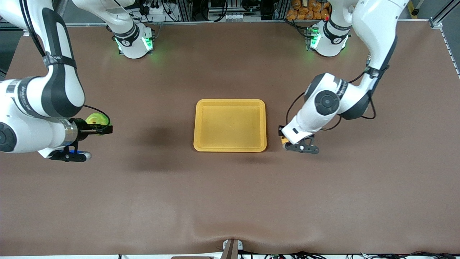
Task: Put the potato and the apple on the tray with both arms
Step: 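Carry the potato onto the tray with the left gripper while the right gripper lifts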
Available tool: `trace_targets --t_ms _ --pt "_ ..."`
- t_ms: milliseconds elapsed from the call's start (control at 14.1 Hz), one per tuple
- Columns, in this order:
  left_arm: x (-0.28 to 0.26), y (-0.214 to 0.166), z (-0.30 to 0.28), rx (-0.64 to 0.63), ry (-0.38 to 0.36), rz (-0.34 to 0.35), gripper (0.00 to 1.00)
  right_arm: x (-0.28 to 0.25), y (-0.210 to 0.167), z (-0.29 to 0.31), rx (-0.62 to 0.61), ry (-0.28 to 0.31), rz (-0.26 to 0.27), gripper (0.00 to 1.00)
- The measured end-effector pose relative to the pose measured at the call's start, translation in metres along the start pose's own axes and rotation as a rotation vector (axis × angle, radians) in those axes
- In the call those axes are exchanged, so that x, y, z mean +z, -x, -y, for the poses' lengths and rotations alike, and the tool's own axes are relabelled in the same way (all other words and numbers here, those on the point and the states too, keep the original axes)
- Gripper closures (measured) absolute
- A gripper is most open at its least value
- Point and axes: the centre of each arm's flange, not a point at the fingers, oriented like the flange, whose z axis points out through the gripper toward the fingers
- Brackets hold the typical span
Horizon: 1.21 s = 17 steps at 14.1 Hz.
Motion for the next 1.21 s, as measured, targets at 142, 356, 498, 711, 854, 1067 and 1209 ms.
trace_targets --t_ms 142,356,498,711,854,1067,1209 --pt "0.007 0.002 -0.028 -0.059 0.018 0.008 0.53 -0.014 0.01 0.003 -0.005 -0.006 -0.016 0.14" --pt "0.018 0.01 -0.064 -0.15 0.027 0.021 0.53 -0.031 0.03 0.019 -0.012 -0.023 -0.023 0.14" --pt "0.026 0.019 -0.083 -0.191 0.024 0.036 0.53 -0.034 0.038 0.038 0.001 -0.043 -0.012 0.14" --pt "0.045 0.031 -0.101 -0.205 0.015 0.066 0.53 -0.027 0.049 0.083 -0.009 -0.028 -0.006 0.14" --pt "0.059 0.036 -0.107 -0.19 0.006 0.082 0.53 -0.025 0.056 0.107 -0.015 -0.049 0.005 0.14" --pt "0.078 0.038 -0.117 -0.136 -0.025 0.078 0.53 -0.023 0.06 0.127 -0.005 -0.074 0.005 0.14" --pt "0.085 0.037 -0.118 -0.122 -0.035 0.076 0.53 -0.02 0.062 0.136 -0.012 -0.074 -0.003 0.14"
